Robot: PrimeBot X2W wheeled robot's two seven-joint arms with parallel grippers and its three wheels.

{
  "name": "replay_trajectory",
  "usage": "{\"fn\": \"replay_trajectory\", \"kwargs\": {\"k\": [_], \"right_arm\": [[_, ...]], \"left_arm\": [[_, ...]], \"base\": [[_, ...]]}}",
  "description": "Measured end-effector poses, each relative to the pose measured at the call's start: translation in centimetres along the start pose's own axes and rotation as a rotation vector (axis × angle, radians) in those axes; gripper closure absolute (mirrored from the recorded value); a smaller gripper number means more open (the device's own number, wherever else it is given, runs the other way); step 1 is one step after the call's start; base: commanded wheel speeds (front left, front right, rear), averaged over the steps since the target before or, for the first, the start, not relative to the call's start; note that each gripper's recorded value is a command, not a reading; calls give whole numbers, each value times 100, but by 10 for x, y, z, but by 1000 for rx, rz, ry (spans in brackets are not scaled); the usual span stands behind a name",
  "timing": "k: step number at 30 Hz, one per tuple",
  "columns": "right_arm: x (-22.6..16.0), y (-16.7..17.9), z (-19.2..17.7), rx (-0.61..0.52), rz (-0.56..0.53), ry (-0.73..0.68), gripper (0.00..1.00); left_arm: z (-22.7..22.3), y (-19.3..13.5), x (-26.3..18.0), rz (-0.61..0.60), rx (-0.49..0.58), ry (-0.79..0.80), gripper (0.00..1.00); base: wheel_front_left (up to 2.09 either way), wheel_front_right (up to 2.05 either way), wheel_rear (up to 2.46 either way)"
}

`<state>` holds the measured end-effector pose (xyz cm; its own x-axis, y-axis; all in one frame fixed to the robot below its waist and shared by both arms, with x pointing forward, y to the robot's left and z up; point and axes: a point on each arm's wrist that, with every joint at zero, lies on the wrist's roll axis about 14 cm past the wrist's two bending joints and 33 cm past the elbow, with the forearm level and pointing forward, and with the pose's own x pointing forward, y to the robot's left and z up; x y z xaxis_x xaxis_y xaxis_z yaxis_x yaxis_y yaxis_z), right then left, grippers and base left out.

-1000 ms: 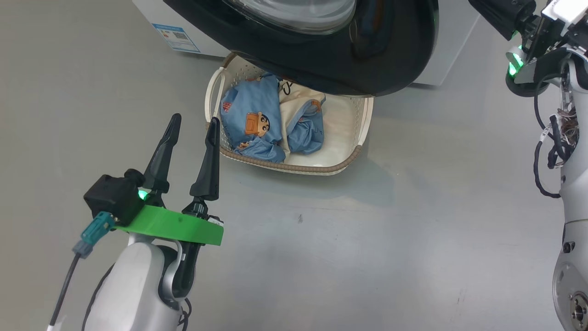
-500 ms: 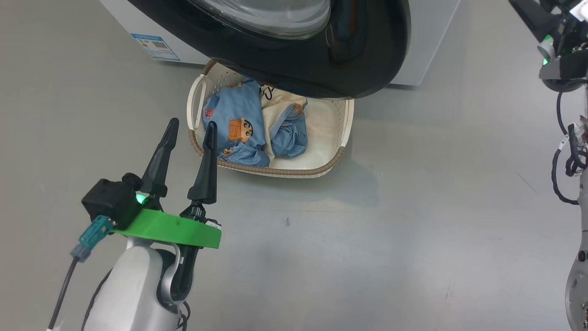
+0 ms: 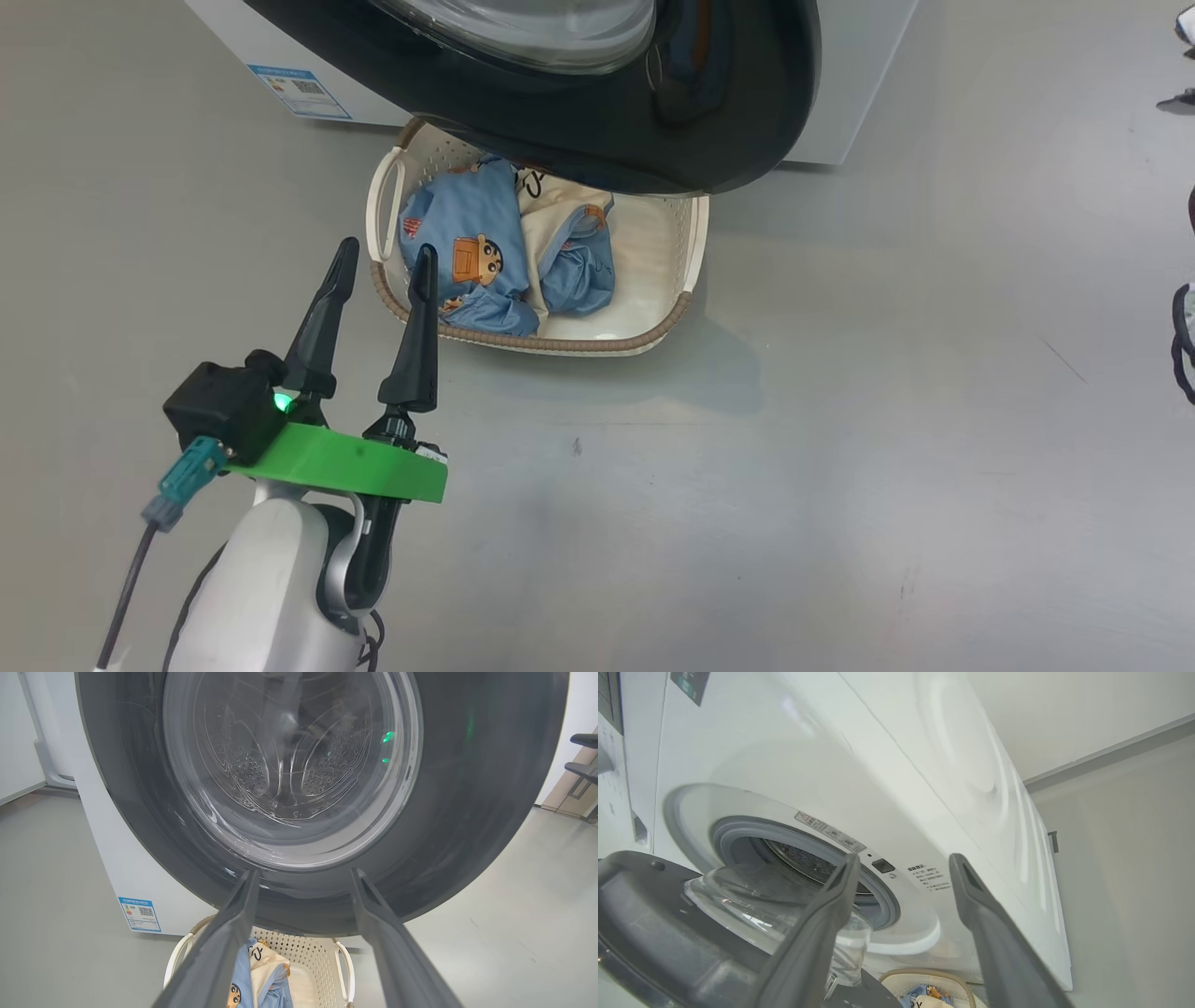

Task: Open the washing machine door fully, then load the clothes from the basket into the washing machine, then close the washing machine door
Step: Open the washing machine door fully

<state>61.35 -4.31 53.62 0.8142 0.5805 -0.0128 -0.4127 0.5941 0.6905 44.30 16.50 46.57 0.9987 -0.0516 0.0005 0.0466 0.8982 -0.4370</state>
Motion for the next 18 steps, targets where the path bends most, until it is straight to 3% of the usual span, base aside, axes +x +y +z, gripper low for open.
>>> {"fn": "replay_trajectory", "kwargs": {"k": [13,18], "right_arm": [[-21,-8,-7,-370,-30,-117,0],[-32,-17,-11,-454,-52,-155,0]], "left_arm": [[-2,2,2,5,2,3,0],[0,3,2,8,2,-3,0]], "base": [[0,0,0],[0,0,0]]}}
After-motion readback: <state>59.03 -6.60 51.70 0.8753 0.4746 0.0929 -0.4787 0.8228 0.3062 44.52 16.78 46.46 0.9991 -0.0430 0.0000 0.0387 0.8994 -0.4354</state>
